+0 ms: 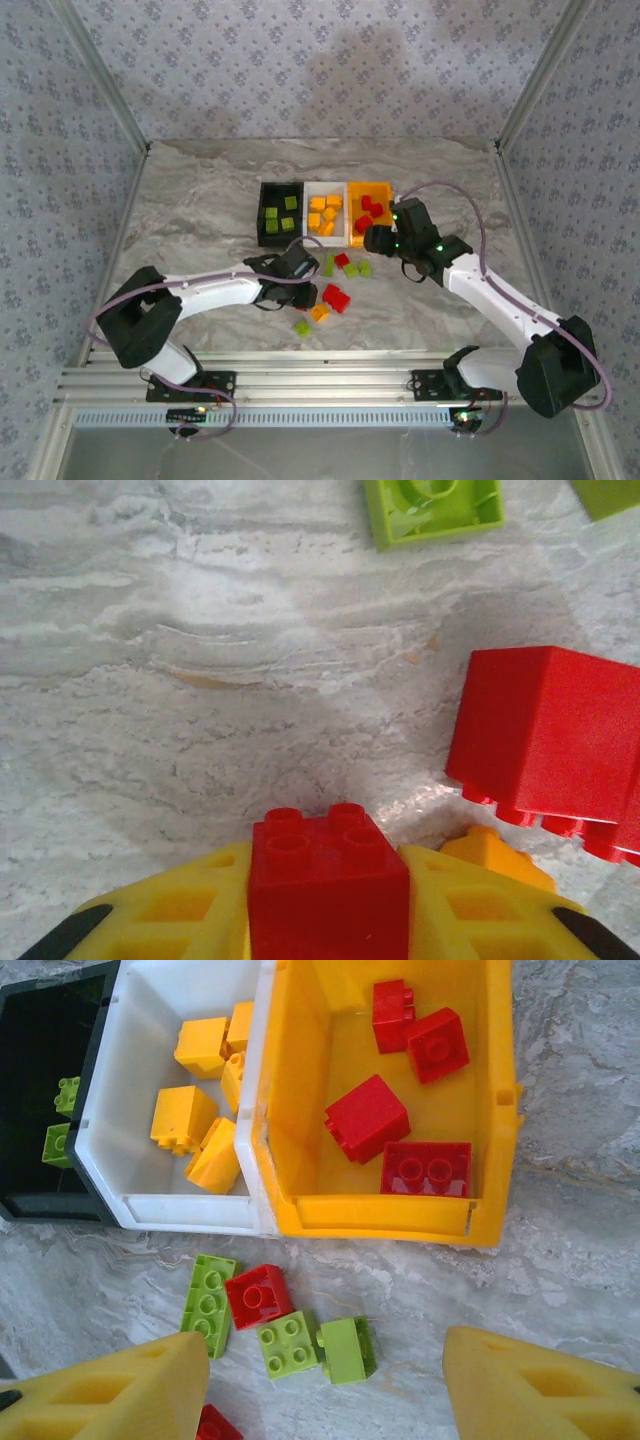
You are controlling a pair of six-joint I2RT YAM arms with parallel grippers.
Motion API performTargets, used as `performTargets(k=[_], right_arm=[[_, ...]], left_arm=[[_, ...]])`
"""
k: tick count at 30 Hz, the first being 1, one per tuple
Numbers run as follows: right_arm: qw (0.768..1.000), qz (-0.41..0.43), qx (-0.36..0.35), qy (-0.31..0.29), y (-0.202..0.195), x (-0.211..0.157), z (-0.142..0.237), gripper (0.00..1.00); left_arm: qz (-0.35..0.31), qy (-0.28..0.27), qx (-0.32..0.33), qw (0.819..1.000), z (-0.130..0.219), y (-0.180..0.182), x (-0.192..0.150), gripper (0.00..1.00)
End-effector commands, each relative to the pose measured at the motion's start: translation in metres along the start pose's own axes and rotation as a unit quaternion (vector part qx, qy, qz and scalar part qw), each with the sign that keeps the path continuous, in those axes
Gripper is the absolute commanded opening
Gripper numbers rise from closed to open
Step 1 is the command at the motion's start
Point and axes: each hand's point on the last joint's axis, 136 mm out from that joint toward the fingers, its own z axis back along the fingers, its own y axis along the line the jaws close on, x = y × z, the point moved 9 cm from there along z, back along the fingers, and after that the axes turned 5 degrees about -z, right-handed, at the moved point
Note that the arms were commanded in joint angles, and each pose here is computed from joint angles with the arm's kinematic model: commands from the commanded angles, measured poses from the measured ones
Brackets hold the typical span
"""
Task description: Sort the legos into containers by color
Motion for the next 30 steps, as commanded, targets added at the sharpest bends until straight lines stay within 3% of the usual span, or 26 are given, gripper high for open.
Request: performTargets(k=[1,10,16,23,25,30], right_arm=[[1.000,-0.019,-0.017,-0.005,-0.010,-0.005,0.007,0.65],[0.998,-0.049,-0.037,-0.006,-0.036,-0.023,0.021,0.65],[0.997,-0.057,-0.047,0.003,-0.047,-0.034,0.025,0.65],[0.997,-0.065,-0.045,0.002,-0.053,-0.040,0.026,0.65],[0.997,-0.065,-0.044,0.000,-0.053,-0.040,0.025,0.65],[0.997,-0.066,-0.040,0.001,-0.053,-0.042,0.023,0.66]], left_arm=[[-0.016,-0.051,-0.007,0.999,0.033,-0.013,0.028,0.34],[-0.066,-0.127,-0.039,0.989,0.051,-0.060,0.126,0.33],[-0.073,-0.149,-0.043,0.985,0.025,-0.078,0.197,0.33],[-0.077,-0.151,-0.012,0.985,-0.014,-0.085,0.245,0.32],[-0.072,-0.153,-0.012,0.986,-0.020,-0.086,0.252,0.36],[-0.066,-0.168,-0.027,0.983,-0.015,-0.094,0.264,0.58]])
